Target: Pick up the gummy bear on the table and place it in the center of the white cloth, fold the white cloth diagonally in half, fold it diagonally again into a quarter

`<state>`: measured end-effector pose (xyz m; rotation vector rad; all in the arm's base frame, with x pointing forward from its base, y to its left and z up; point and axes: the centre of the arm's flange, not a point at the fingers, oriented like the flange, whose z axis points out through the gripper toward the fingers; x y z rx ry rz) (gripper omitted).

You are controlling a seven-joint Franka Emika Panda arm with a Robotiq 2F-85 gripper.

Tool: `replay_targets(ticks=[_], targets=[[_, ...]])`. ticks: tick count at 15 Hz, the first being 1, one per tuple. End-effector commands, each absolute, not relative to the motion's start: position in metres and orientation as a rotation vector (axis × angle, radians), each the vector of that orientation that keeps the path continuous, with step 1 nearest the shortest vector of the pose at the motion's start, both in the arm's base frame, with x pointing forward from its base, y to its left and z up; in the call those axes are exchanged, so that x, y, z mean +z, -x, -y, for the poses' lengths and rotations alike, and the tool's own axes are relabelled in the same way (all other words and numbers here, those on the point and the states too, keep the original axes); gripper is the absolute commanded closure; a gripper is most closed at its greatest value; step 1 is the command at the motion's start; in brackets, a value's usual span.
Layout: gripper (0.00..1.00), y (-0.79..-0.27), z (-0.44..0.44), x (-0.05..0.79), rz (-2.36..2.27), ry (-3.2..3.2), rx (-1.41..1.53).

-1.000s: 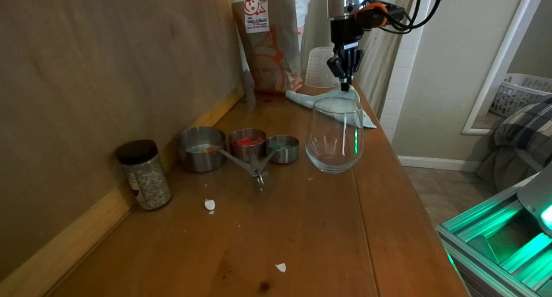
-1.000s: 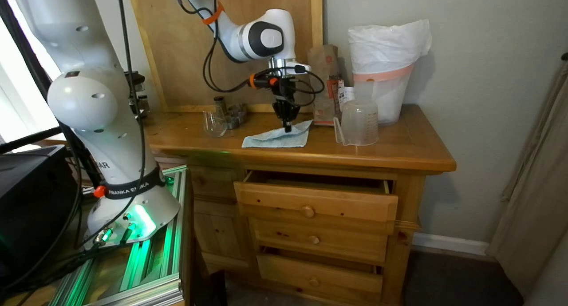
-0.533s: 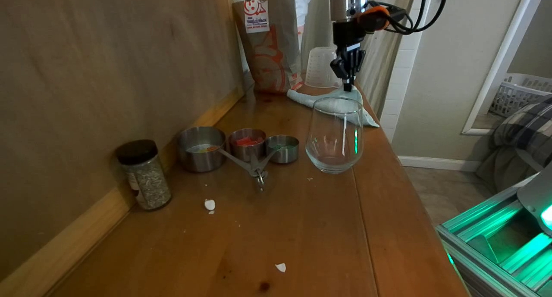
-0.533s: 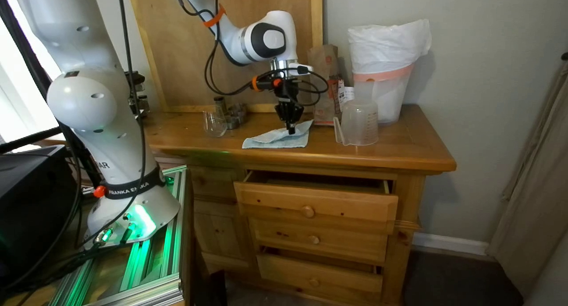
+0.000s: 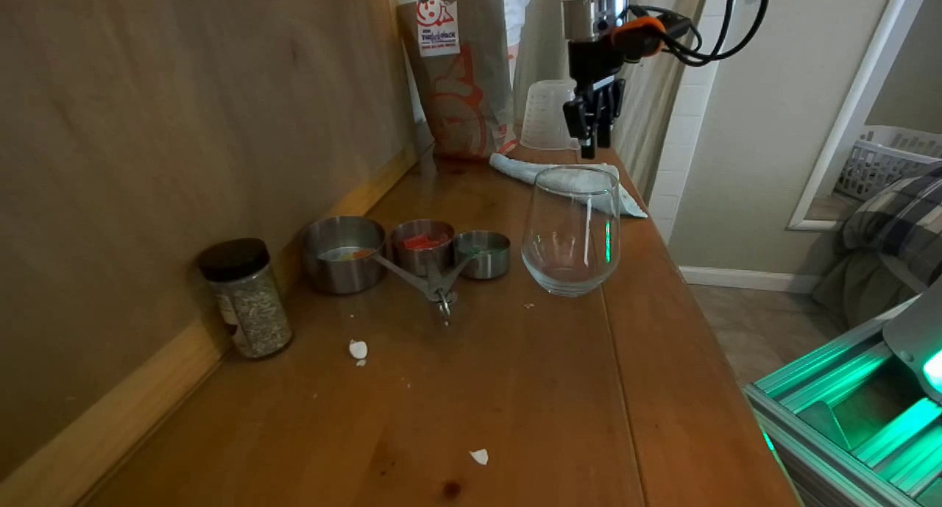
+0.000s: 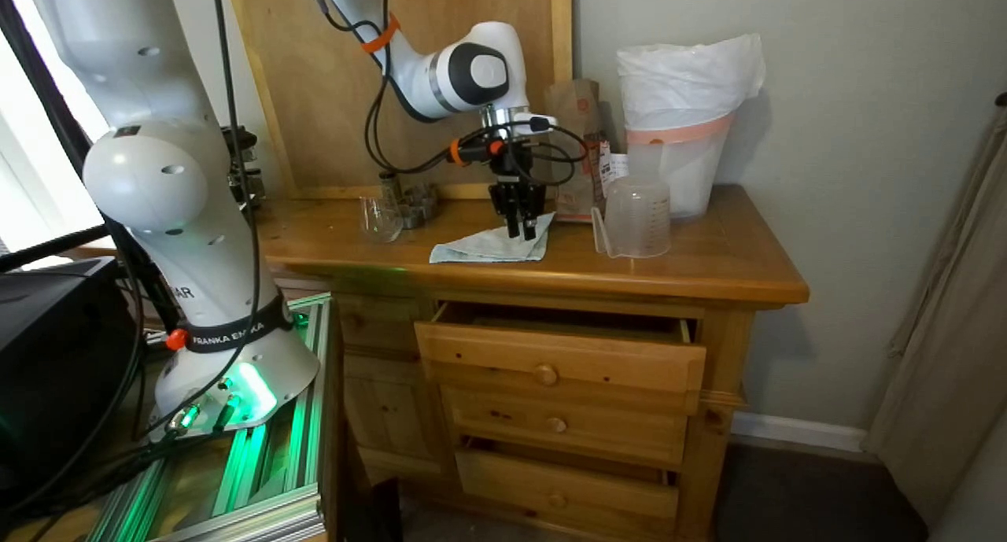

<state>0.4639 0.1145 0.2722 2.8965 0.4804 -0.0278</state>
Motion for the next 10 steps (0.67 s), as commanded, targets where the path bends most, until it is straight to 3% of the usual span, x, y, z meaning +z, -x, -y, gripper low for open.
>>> replay_targets(ticks=[1,4,10], targets=[[0.19,-0.467,-0.11,0.273,-0.479,-2.851,0.032],[0.0,-0.467,-0.118,0.278,-0.474,-2.876,0.065],[0.0,-0.479,-0.151,0.283,-0.574,-2.981,0.255]])
